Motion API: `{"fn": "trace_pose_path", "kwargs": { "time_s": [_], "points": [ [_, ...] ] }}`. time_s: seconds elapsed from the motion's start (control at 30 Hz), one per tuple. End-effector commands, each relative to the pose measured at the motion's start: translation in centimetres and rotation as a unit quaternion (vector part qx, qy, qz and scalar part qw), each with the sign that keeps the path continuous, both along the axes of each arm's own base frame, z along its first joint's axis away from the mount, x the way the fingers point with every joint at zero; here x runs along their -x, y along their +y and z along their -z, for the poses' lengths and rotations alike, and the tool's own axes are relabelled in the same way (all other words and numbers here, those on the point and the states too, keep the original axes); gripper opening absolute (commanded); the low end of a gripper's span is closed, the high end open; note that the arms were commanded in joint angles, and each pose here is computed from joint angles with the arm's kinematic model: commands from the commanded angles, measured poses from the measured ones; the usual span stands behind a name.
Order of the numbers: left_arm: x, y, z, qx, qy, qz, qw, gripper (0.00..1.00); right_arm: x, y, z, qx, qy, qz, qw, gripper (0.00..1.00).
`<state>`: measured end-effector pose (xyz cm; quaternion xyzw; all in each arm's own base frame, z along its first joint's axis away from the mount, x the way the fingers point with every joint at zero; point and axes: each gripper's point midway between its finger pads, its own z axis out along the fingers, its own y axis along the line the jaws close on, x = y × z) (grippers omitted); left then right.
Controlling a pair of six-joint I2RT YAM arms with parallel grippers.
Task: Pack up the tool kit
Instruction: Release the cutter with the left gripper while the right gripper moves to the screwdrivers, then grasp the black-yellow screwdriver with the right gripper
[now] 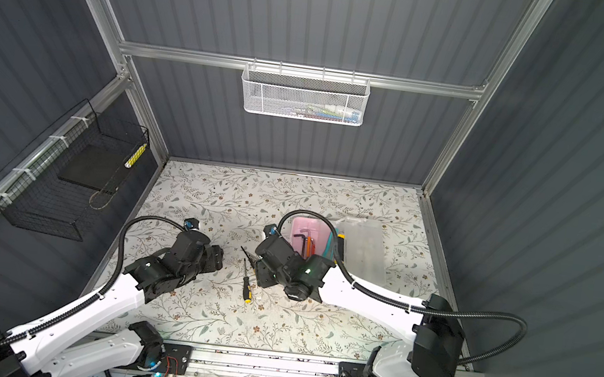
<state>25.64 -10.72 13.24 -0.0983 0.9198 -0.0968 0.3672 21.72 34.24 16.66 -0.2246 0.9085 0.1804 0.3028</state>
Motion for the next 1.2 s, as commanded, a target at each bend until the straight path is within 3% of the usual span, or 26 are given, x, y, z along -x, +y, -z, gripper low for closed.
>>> {"fn": "trace_pose_path", "kwargs": {
  "time_s": [0.0,0.4,1.0,1.17],
  "points": [
    [0.4,0.2,0.9,0.047,0.02,-0.003,0.999,0.74,0.9,2.6,0.3,-0.011,0.018,-0.034,0.999,0.65],
    [-1.0,-0.2,1.7,0.092,0.013,0.015,0.996,0.74,1.9,5.3,4.9,0.002,0.063,-0.043,0.997,0.66],
    [-0.9,0.3,3.1,0.085,0.03,0.006,0.996,0.73,1.6,6.5,8.1,0.024,0.08,-0.039,0.996,0.63],
    [-0.9,0.4,3.1,0.086,0.029,0.005,0.996,0.72,1.3,6.0,9.6,0.06,0.088,-0.027,0.994,0.61]
  ]
}}
